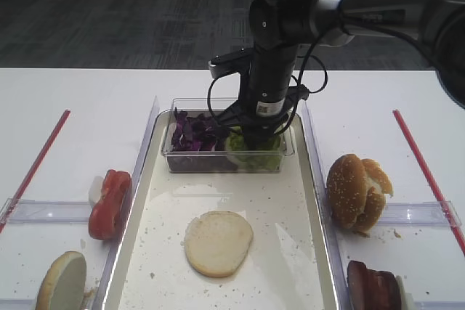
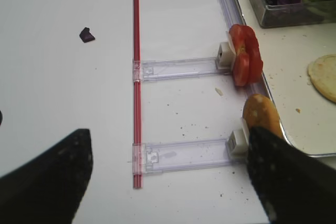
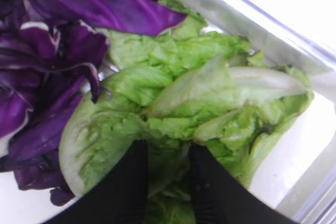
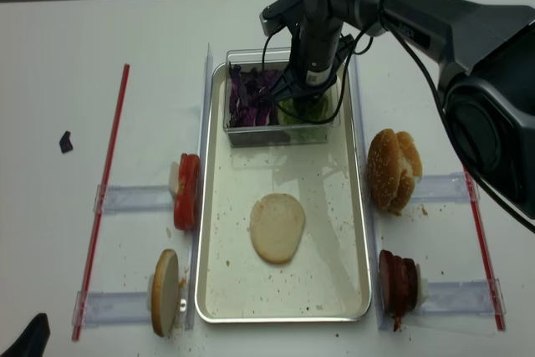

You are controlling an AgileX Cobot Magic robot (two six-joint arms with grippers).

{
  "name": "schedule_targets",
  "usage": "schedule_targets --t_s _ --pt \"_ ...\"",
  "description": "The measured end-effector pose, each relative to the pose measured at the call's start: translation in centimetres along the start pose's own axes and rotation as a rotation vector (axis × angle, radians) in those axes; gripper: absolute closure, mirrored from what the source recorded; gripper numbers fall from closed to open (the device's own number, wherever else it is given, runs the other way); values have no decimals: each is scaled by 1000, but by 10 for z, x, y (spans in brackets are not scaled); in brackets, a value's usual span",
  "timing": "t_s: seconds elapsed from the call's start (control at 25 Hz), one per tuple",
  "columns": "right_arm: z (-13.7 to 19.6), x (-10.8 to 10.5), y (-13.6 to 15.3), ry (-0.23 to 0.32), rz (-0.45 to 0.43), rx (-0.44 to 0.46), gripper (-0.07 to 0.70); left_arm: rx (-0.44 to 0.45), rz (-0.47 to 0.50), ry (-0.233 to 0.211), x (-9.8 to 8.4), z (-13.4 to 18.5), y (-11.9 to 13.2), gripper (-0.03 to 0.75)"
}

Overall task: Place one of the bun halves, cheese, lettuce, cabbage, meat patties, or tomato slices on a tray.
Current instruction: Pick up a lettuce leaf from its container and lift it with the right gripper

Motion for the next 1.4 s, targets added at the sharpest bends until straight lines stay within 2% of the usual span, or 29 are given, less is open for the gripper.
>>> schedule_targets --t_s 0.4,0.68,1.04,1.2,1.4 --pt "0 -1 0 -3 7 1 569 0 0 0 0 0 0 161" --pt "-1 -2 -4 -8 13 5 580 0 0 0 0 0 0 161" --pt "-13 4 -42 -23 16 17 582 0 0 0 0 0 0 161" --pt "-25 8 -58 -28 7 -24 582 0 0 0 0 0 0 161" --pt "-35 14 -69 -6 -14 -64 582 0 0 0 0 0 0 161"
Point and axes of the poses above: a point on each arm's last joint axis where the gripper is mounted, y pointing out along that axis toward the gripper, x along the wrist's bending axis when the last joint is at zero, z = x × y, the point moved 10 cm from there along y, pointing out along that axis toward the gripper, and after that the axes turned 15 degrees about y, right-handed, at the moved point
